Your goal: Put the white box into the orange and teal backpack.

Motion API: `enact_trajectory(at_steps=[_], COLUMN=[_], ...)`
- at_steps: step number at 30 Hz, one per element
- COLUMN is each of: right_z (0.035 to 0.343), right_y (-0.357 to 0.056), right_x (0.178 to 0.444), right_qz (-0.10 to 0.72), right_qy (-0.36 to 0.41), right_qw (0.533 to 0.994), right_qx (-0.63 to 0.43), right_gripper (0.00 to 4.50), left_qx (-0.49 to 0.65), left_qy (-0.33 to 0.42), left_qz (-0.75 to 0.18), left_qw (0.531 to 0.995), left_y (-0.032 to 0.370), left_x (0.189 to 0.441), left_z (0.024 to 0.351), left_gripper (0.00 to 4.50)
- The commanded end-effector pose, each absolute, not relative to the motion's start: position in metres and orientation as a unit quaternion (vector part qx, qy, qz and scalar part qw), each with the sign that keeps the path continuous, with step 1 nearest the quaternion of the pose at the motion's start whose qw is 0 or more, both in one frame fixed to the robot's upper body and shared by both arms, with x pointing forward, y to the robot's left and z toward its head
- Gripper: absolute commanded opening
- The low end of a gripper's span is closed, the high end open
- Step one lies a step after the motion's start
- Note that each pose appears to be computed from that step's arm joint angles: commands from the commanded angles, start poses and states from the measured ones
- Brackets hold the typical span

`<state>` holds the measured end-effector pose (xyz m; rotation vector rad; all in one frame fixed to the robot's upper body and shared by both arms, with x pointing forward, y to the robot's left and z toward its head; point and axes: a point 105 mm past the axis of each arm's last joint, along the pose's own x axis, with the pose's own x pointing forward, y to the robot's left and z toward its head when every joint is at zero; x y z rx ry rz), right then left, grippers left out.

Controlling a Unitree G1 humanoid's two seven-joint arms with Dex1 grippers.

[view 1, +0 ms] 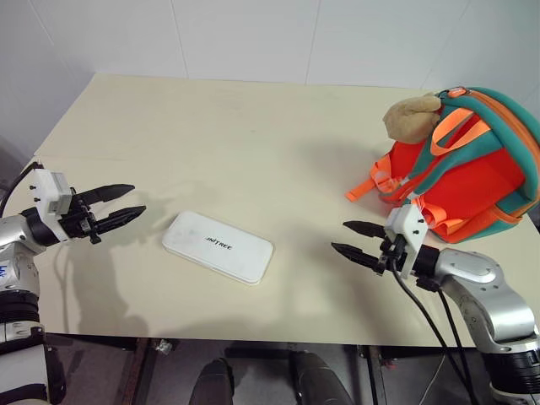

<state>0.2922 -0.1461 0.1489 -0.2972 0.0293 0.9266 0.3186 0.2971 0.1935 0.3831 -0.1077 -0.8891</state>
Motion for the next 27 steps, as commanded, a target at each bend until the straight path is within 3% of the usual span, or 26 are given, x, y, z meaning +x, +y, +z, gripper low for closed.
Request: enact_trajectory(at_steps=[1, 5, 13, 17, 27], right_z=[0.154, 0.138, 0.129, 0.122, 0.100], right_y=[-0.134, -0.126, -0.103, -0.091, -0.086], right_x=[0.289, 0.291, 0.286, 0.284, 0.286], right_qz=[0.443, 0.430, 0.448, 0.463, 0.463], right_qy=[-0.003, 0.032, 0.044, 0.055, 0.101], right_qw=[0.883, 0.886, 0.877, 0.869, 0.857], right_qx=[-0.155, -0.170, -0.167, -0.163, -0.202], right_gripper=[1.45, 0.04, 0.04, 0.04, 0.04], left_qx=[0.219, 0.233, 0.175, 0.135, 0.100], left_qy=[-0.028, 0.032, 0.093, 0.105, 0.121], left_qz=[-0.409, -0.399, -0.408, -0.399, -0.450], left_qw=[0.885, 0.886, 0.891, 0.901, 0.879], left_y=[0.301, 0.304, 0.304, 0.298, 0.265], left_x=[0.322, 0.327, 0.332, 0.346, 0.360], left_z=[0.191, 0.173, 0.155, 0.144, 0.132], left_gripper=[1.31, 0.01, 0.01, 0.01, 0.01])
